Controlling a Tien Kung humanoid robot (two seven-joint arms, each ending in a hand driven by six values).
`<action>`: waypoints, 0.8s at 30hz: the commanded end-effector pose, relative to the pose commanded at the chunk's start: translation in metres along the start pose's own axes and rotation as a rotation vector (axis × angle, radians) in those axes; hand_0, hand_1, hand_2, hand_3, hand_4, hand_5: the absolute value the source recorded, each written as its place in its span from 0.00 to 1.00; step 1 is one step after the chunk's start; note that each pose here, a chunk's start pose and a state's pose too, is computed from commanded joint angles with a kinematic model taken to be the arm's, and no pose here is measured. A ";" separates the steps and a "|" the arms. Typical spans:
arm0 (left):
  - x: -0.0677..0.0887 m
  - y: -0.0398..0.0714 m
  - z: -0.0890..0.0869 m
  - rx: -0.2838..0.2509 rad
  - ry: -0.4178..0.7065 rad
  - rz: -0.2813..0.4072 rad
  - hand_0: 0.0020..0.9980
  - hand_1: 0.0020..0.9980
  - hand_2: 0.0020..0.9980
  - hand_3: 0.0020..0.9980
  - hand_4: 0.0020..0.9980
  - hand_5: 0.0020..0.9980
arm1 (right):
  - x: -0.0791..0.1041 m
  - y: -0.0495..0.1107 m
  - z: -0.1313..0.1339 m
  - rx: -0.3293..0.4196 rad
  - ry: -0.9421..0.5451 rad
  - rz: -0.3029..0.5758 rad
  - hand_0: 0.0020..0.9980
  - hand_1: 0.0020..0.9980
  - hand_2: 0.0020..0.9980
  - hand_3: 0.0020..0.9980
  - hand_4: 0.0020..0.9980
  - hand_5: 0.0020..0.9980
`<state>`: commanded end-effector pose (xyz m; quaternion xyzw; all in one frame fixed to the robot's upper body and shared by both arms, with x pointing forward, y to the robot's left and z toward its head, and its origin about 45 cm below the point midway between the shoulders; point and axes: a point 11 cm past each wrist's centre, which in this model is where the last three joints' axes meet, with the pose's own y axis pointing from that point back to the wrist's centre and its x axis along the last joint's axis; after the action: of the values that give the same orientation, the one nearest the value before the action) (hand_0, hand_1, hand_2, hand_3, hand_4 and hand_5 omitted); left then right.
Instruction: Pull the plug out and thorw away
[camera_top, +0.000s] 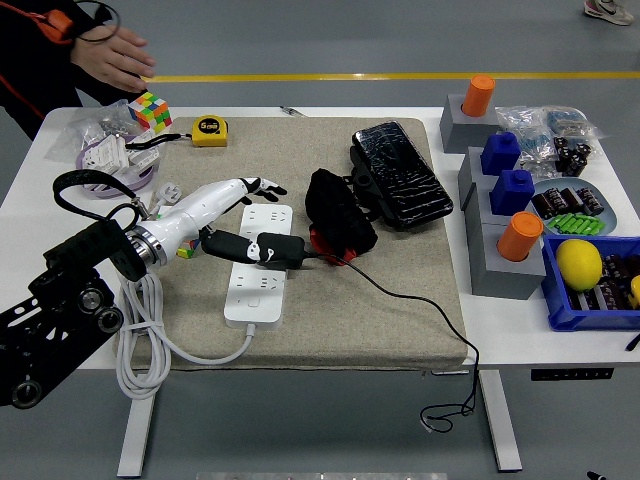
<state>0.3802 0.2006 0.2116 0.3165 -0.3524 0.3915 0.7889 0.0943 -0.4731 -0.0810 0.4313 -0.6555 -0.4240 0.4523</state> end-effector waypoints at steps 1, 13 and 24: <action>0.000 -0.002 0.000 0.000 -0.003 -0.003 0.72 0.84 0.80 0.84 1.00 0.19 | 0.000 0.000 -0.001 0.001 0.001 0.000 0.63 0.63 0.62 0.57 0.99 0.45; -0.014 -0.023 -0.006 0.023 -0.035 -0.061 0.71 0.81 0.78 0.83 1.00 0.12 | 0.001 0.000 -0.005 0.007 0.014 0.002 0.63 0.63 0.62 0.57 0.99 0.44; -0.029 -0.031 -0.017 0.077 0.013 -0.113 0.63 0.71 0.68 0.68 0.90 0.04 | 0.003 0.001 -0.006 0.006 0.027 0.004 0.63 0.63 0.62 0.57 0.99 0.44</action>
<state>0.3987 0.1875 0.1719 0.3634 -0.3134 0.3616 0.7994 0.0992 -0.4763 -0.0784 0.4368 -0.6516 -0.4153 0.4606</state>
